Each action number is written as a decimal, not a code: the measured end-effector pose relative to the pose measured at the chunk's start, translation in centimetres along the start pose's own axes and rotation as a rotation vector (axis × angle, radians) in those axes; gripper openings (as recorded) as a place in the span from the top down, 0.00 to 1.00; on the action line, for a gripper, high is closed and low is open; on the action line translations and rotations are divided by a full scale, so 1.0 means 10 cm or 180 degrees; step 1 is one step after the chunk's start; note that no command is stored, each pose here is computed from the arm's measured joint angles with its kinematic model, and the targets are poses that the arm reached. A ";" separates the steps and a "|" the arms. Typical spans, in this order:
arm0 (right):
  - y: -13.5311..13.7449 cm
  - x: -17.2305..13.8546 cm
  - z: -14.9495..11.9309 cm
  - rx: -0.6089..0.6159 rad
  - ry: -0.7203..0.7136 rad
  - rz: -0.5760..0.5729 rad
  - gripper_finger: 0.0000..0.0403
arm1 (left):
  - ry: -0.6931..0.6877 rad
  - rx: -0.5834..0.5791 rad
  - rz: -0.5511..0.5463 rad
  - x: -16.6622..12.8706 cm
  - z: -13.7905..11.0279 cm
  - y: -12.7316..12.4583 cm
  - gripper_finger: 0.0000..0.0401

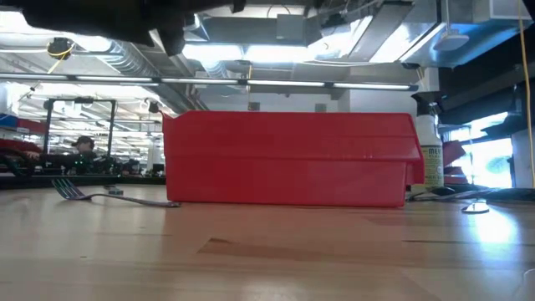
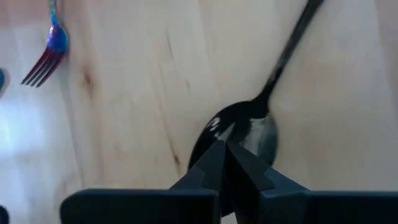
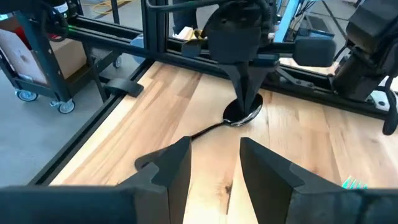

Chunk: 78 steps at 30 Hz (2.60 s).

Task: Sort silverware
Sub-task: Put the black spoon into the middle red bin

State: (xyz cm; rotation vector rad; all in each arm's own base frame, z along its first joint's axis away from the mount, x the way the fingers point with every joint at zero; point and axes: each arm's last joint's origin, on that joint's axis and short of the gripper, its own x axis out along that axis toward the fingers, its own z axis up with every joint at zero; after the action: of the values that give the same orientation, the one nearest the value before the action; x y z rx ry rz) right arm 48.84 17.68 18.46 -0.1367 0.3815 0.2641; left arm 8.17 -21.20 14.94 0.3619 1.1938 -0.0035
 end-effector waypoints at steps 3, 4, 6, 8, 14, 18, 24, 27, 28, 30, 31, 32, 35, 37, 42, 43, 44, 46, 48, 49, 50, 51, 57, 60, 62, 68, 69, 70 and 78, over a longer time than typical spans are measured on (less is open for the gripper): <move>0.00 0.00 0.01 0.0005 -0.0049 -0.0008 0.70 | -0.0042 -0.0016 -0.0067 -0.01 0.00 -0.03 1.00; 0.00 0.00 0.03 0.0008 -0.0084 -0.0010 0.70 | -0.0050 -0.0025 -0.0081 -0.01 -0.01 -0.04 1.00; 0.00 0.00 0.05 0.0029 -0.0179 -0.0013 0.70 | -0.0058 -0.0059 -0.0098 -0.01 -0.01 -0.04 1.00; 0.00 0.00 0.08 0.0104 -0.0241 -0.0014 0.70 | -0.0053 -0.0079 -0.0095 -0.01 -0.02 -0.05 1.00; 0.00 0.00 0.06 0.0223 -0.0190 -0.0026 0.70 | 0.0008 -0.0057 0.0005 0.08 -0.08 -0.08 1.00; -0.01 0.00 0.06 0.0244 -0.0176 -0.0030 0.70 | -0.0017 -0.0280 -0.0009 0.18 -0.14 -0.07 1.00; -0.01 0.00 0.05 0.0276 -0.0158 -0.0028 0.70 | -0.0037 -0.0335 -0.0026 0.19 -0.14 -0.07 1.00; 0.00 0.00 0.05 0.0372 -0.0151 0.0005 0.70 | -0.0050 -0.0354 -0.0041 0.19 -0.13 -0.08 1.00; 0.00 0.00 0.06 0.0394 -0.0165 0.0047 0.70 | -0.0060 -0.0361 -0.0050 0.19 -0.13 -0.08 1.00; 0.01 0.00 0.06 0.0397 -0.0171 0.0119 0.70 | -0.0085 -0.0393 -0.0080 0.19 -0.12 -0.09 1.00; 0.01 0.00 0.06 0.0394 -0.0172 0.0145 0.70 | -0.0100 -0.0427 -0.0092 0.19 -0.12 -0.10 1.00; 0.01 0.00 0.06 0.0384 -0.0172 0.0179 0.70 | -0.0109 -0.0462 -0.0107 0.19 -0.12 -0.10 1.00; 0.10 -0.01 0.05 0.0143 -0.0143 0.0300 0.70 | -0.0139 -0.0559 -0.0154 0.19 -0.11 -0.12 1.00; 0.22 -0.03 0.02 -0.0205 -0.0036 0.0363 0.69 | -0.0151 -0.0682 -0.0187 0.19 -0.10 -0.13 1.00; 0.44 -0.06 -0.01 -0.0717 0.0044 0.0283 0.61 | -0.0177 -0.1084 -0.0297 0.19 -0.07 -0.15 1.00; 0.42 -0.06 0.00 -0.0780 0.0018 0.0214 0.59 | -0.0190 -0.1151 -0.0337 0.19 -0.07 -0.16 1.00; 0.41 -0.06 0.01 -0.0807 0.0000 0.0162 0.56 | -0.0203 -0.1222 -0.0378 0.19 -0.06 -0.18 1.00; 0.38 -0.05 0.03 -0.0800 -0.0049 0.0127 0.49 | -0.0229 -0.1341 -0.0437 0.18 -0.05 -0.19 1.00; 0.37 -0.05 0.03 -0.0844 -0.0056 0.0025 0.42 | -0.0255 -0.1412 -0.0505 0.18 -0.03 -0.21 1.00; 0.37 -0.05 0.03 -0.0875 -0.0038 -0.0057 0.39 | -0.0265 -0.1428 -0.0532 0.18 -0.03 -0.22 1.00; 0.36 -0.05 0.03 -0.0896 -0.0003 -0.0156 0.37 | -0.0272 -0.1442 -0.0551 0.18 -0.03 -0.22 1.00; 0.36 -0.06 0.02 -0.0948 0.0024 -0.0245 0.34 | -0.0275 -0.1458 -0.0562 0.18 -0.02 -0.23 1.00; 0.34 -0.06 -0.02 -0.1395 0.0252 -0.0474 0.27 | -0.0271 -0.1710 -0.0597 0.18 0.00 -0.23 1.00; 0.29 -0.06 -0.09 -0.1459 0.0472 -0.0486 0.27 | -0.0272 -0.1863 -0.0603 0.20 0.02 -0.22 1.00; 0.30 -0.07 -0.11 -0.1471 0.0561 -0.0459 0.26 | -0.0305 -0.1897 -0.0642 0.20 0.06 -0.22 1.00; 0.34 -0.07 -0.12 -0.1751 0.0595 -0.0409 0.26 | -0.0372 -0.1936 -0.0688 0.25 0.18 -0.19 1.00; 0.34 -0.07 -0.13 -0.1896 0.0613 -0.0389 0.26 | -0.0382 -0.1909 -0.0686 0.26 0.20 -0.18 1.00; 0.34 -0.07 -0.16 -0.2029 0.0643 -0.0368 0.26 | -0.0387 -0.1901 -0.0674 0.27 0.22 -0.16 1.00; 0.37 -0.08 -0.41 -0.2721 0.0842 -0.0163 0.26 | -0.0416 -0.1753 -0.0544 0.33 0.31 -0.07 1.00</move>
State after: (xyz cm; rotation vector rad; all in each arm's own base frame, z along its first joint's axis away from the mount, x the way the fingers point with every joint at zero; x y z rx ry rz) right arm 45.64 20.35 14.72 -1.0275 0.5070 0.3468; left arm 12.12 -22.12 12.74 -0.2213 1.0442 0.1488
